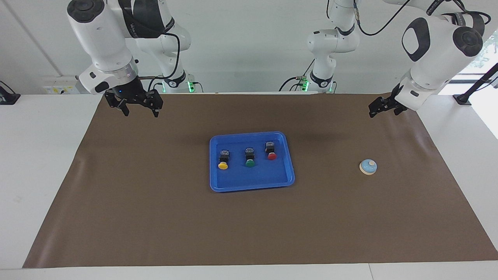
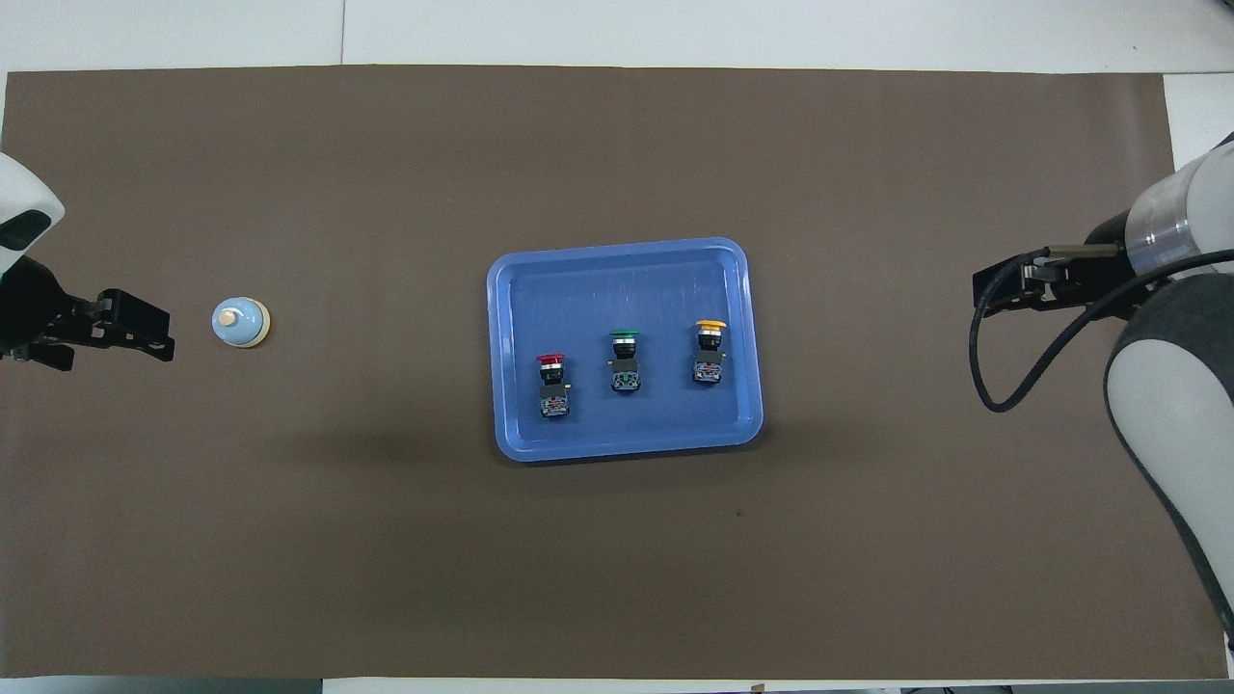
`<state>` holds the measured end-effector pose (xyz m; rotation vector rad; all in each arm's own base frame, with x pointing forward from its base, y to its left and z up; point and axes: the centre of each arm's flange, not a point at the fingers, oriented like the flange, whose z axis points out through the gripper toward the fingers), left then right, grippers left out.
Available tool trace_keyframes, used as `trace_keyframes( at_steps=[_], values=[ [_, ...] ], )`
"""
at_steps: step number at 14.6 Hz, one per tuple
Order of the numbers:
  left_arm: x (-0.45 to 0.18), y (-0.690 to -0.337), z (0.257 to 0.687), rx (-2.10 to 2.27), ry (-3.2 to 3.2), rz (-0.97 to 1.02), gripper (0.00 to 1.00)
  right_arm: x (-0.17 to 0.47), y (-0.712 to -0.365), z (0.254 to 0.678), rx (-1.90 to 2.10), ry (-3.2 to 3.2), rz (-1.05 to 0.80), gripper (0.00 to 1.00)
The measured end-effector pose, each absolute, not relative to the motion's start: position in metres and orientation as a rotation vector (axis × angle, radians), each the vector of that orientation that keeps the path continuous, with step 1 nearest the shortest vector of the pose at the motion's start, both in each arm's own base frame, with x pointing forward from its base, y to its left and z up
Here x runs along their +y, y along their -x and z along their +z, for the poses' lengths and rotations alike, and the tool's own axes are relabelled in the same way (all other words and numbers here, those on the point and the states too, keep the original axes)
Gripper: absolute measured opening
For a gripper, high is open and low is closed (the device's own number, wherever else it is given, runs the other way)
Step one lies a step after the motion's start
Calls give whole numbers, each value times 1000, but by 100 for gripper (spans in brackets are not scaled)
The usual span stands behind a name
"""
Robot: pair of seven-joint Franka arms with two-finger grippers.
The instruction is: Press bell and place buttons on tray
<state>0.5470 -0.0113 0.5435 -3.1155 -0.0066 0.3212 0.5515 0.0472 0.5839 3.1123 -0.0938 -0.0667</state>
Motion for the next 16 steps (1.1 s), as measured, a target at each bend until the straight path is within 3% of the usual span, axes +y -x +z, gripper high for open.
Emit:
trace_keyframes(
  at_steps=[16],
  values=[
    [-16, -552, 556, 10, 3123, 245, 100, 47, -552, 584, -94, -3112, -67, 100]
  ],
)
